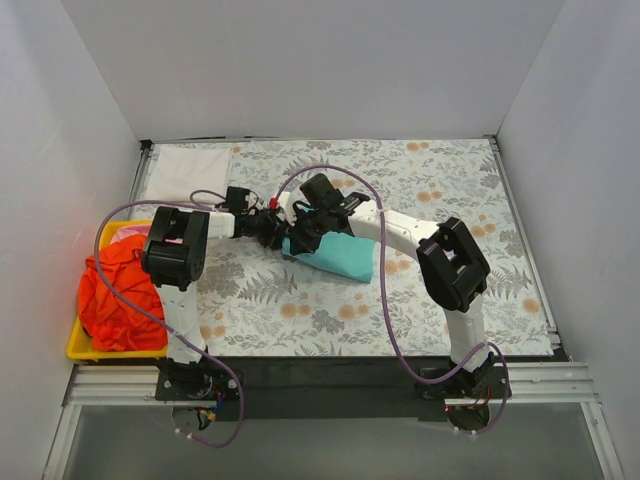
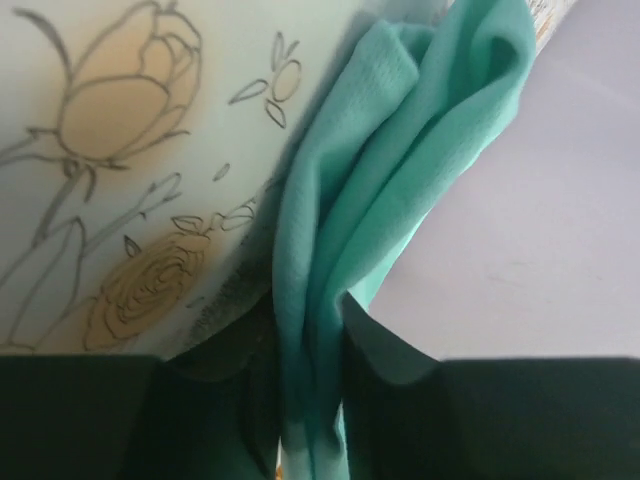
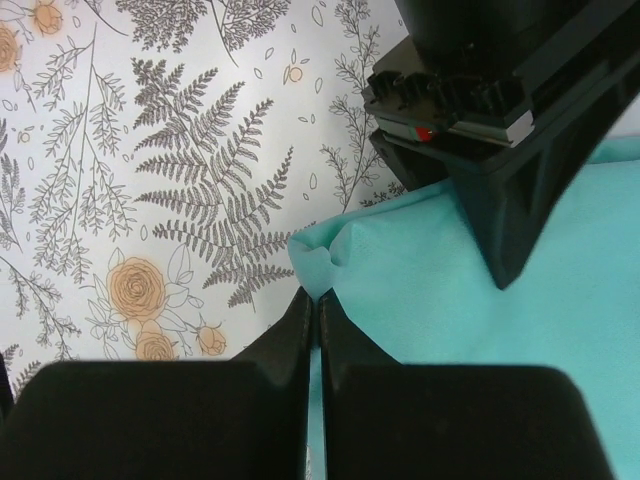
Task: Fold and stack the t-shirts
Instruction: Neatly place the folded tshirt to the corner
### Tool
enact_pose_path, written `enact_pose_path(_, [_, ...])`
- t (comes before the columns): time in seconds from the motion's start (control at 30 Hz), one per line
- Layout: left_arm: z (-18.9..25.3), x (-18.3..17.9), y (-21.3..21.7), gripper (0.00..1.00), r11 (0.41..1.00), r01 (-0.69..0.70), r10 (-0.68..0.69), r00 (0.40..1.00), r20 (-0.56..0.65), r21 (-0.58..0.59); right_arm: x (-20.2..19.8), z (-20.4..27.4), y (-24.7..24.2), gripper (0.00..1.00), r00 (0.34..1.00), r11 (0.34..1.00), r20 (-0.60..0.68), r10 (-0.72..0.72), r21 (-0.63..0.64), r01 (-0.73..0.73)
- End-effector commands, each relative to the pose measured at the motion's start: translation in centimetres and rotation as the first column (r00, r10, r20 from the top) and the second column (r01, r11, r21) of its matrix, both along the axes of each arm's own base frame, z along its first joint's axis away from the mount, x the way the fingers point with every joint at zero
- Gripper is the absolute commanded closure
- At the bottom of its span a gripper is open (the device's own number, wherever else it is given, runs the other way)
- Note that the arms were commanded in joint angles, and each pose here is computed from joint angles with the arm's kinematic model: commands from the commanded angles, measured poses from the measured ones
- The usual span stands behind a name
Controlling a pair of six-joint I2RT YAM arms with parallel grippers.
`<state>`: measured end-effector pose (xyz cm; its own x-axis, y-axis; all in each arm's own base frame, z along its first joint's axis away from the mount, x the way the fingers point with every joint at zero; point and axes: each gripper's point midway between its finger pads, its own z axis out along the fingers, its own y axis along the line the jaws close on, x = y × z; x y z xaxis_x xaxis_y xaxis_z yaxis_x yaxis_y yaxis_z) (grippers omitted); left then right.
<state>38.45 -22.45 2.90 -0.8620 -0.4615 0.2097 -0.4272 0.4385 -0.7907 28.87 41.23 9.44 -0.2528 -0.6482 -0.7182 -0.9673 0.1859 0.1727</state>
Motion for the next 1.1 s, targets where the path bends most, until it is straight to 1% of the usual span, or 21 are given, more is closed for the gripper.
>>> enact_pose_path(0.0, [-1.0, 0.5, 0.5, 0.8, 0.998, 0.004, -0.006, 0.999, 0.031, 0.07, 0.3, 4.1, 1.6, 0.99, 0.999, 0.993, 0.037, 0.016, 0.113, -0.02])
enact_pose_path(0.03, [-0.5, 1.8, 0.8, 0.87, 0.993, 0.019, -0.031, 0.994, 0.103, 0.116, 0.2, 4.2, 1.5, 0.99, 0.999, 0.993, 0.035, 0.018, 0.114, -0.022])
enact_pose_path(0.07, [-0.9, 1.5, 1.2, 1.0, 0.986, 0.034, -0.049, 0.995, 0.091, 0.16, 0.1, 4.6, 1.5, 0.99, 0.999, 0.992, 0.044, 0.019, 0.123, -0.025])
enact_pose_path(0.13, [-0.7, 2.5, 1.8, 1.0, 0.973, 0.054, -0.085, 0.988, 0.129, 0.223, -0.1, 4.9, 1.4, 0.99, 0.999, 0.991, 0.049, 0.019, 0.128, -0.025])
enact_pose_path(0.17, [-0.3, 3.8, 2.2, 1.0, 0.957, 0.076, -0.135, 0.971, 0.197, 0.282, -0.1, 5.2, 1.3, 0.99, 0.998, 0.991, 0.052, 0.017, 0.133, -0.023])
enact_pose_path(0.2, [-0.5, 3.4, 2.5, 1.0, 0.946, 0.1, -0.159, 0.972, 0.175, 0.308, -0.1, 5.3, 1.2, 0.97, 0.999, 0.991, 0.05, 0.012, 0.132, -0.018])
enact_pose_path(0.23, [-0.7, 3.7, 2.9, 1.0, 0.931, 0.115, -0.187, 0.965, 0.183, 0.345, -0.1, 5.2, 1.1, 0.83, 0.999, 0.992, 0.041, 0.002, 0.129, -0.007])
enact_pose_path(0.27, [-0.2, 4.5, 3.7, 1.0, 0.906, 0.128, -0.226, 0.953, 0.204, 0.403, 0.0, 5.1, 0.6, 0.65, 0.999, 0.992, 0.036, -0.014, 0.123, 0.009])
enact_pose_path(0.3, [-0.1, 4.9, 4.1, 1.0, 0.887, 0.134, -0.25, 0.944, 0.216, 0.441, 0.2, 5.6, 0.3, 0.65, 0.999, 0.991, 0.034, -0.029, 0.129, 0.025])
enact_pose_path(0.33, [0.0, 5.5, 4.7, 1.0, 0.87, 0.137, -0.271, 0.935, 0.227, 0.474, 0.3, 5.2, -0.3, 0.52, 0.999, 0.991, 0.014, -0.049, 0.122, 0.047])
enact_pose_path(0.4, [1.2, 7.3, 6.4, 1.0, 0.809, 0.133, -0.33, 0.909, 0.255, 0.573, 1.0, 5.9, -1.6, 0.38, 0.997, 0.988, 0.01, -0.083, 0.131, 0.081])
enact_pose_path(0.43, [1.2, 8.0, 7.2, 1.0, 0.79, 0.128, -0.342, 0.903, 0.259, 0.599, 1.0, 5.5, -2.4, 0.23, 0.995, 0.988, -0.004, -0.097, 0.122, 0.097])
enact_pose_path(0.47, [1.4, 8.2, 8.1, 1.0, 0.767, 0.137, -0.36, 0.901, 0.243, 0.627, 1.2, 6.2, -3.0, 0.18, 0.994, 0.985, 0.004, -0.108, 0.133, 0.107])
enact_pose_path(0.5, [2.9, 10.0, 8.8, 1.0, 0.743, 0.107, -0.388, 0.873, 0.296, 0.661, 1.9, 6.1, -4.0, 0.14, 0.991, 0.983, 0.005, -0.137, 0.127, 0.136])
enact_pose_path(0.53, [3.0, 10.8, 9.9, 1.0, 0.727, 0.097, -0.402, 0.863, 0.306, 0.68, 2.1, 6.1, -4.5, 0.08, 0.989, 0.981, 0.007, -0.149, 0.124, 0.147])
enact_pose_path(0.6, [4.2, 12.2, 10.9, 1.0, 0.699, 0.079, -0.431, 0.84, 0.331, 0.711, 2.3, 5.9, -6.0, 0.02, 0.984, 0.978, 0.003, -0.179, 0.113, 0.178])
enact_pose_path(0.63, [5.2, 13.5, 11.8, 1.0, 0.676, 0.058, -0.464, 0.808, 0.363, 0.735, 2.4, 5.7, -6.4, 0.02, 0.983, 0.977, 0.003, -0.186, 0.107, 0.185])
enact_pose_path(0.73, [7.1, 15.9, 13.5, 1.0, 0.645, 0.008, -0.5, 0.761, 0.414, 0.764, 2.3, 5.1, -7.4, 0.02, 0.979, 0.976, 0.004, -0.202, 0.086, 0.201])
enact_pose_path(0.83, [9.3, 18.5, 15.7, 1.0, 0.622, -0.065, -0.5, 0.734, 0.46, 0.78, 2.2, 4.7, -7.7, 0.02, 0.978, 0.975, 0.004, -0.208, 0.075, 0.207])
enact_pose_path(0.93, [10.8, 20.1, 17.8, 1.0, 0.61, -0.116, -0.5, 0.711, 0.494, 0.784, 2.0, 4.7, -7.8, 0.02, 0.979, 0.976, 0.0, -0.206, 0.075, 0.205])
enact_pose_path(1.07, [13.8, 21.5, 18.7, 1.0, 0.553, -0.177, -0.571, 0.631, 0.525, 0.814, 2.1, 4.6, -8.0, 0.02, 0.977, 0.975, 0.005, -0.214, 0.068, 0.213])
